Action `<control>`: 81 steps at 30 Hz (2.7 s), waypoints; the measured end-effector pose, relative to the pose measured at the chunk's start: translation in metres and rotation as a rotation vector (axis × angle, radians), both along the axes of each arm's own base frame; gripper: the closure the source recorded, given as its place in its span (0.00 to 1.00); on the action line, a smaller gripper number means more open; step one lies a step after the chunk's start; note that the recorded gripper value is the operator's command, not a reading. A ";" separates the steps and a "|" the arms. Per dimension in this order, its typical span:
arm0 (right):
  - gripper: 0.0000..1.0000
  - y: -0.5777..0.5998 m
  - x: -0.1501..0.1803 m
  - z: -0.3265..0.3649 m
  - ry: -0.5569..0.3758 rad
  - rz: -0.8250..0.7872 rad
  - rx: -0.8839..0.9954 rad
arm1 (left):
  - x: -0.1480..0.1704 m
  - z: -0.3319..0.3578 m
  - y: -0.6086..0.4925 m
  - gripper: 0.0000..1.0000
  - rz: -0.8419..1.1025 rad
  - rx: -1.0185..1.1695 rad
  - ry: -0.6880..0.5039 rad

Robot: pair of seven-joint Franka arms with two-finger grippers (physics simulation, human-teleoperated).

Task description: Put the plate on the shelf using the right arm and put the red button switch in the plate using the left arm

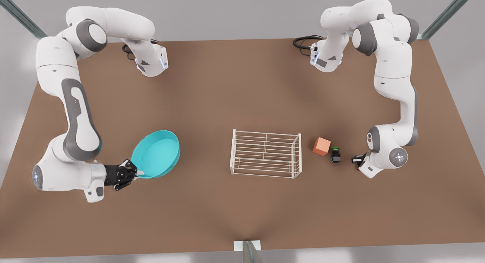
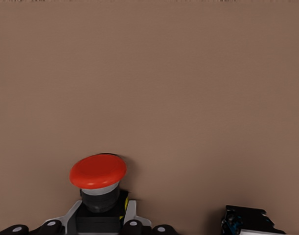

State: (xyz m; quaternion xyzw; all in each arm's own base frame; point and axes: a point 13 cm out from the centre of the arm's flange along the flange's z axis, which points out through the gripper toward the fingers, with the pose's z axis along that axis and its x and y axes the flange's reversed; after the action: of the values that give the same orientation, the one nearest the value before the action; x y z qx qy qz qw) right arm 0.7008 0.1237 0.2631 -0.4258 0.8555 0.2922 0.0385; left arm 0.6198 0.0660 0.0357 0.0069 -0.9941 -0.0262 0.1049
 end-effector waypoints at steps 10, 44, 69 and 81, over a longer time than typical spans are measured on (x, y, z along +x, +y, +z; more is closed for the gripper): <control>0.79 0.255 -0.035 0.035 -0.002 0.042 0.002 | 0.014 0.029 0.000 0.56 0.008 0.008 -0.048; 0.00 0.373 -0.018 0.054 0.089 -0.462 0.043 | 0.030 0.113 -0.050 0.58 0.087 0.016 -0.115; 0.00 -0.128 -0.146 0.193 0.253 -0.775 -0.734 | -0.037 0.215 -0.460 0.00 0.069 -0.183 -0.176; 0.00 -0.121 -0.147 0.198 0.249 -0.748 -0.710 | 0.000 0.435 -0.214 0.00 0.217 0.038 -0.275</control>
State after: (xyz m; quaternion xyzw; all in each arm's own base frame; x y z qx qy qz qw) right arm 0.5539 0.0023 0.4608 -0.0405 0.9933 -0.0008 -0.1087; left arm 0.6198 -0.1482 0.4707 0.1196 -0.9918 -0.0325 -0.0301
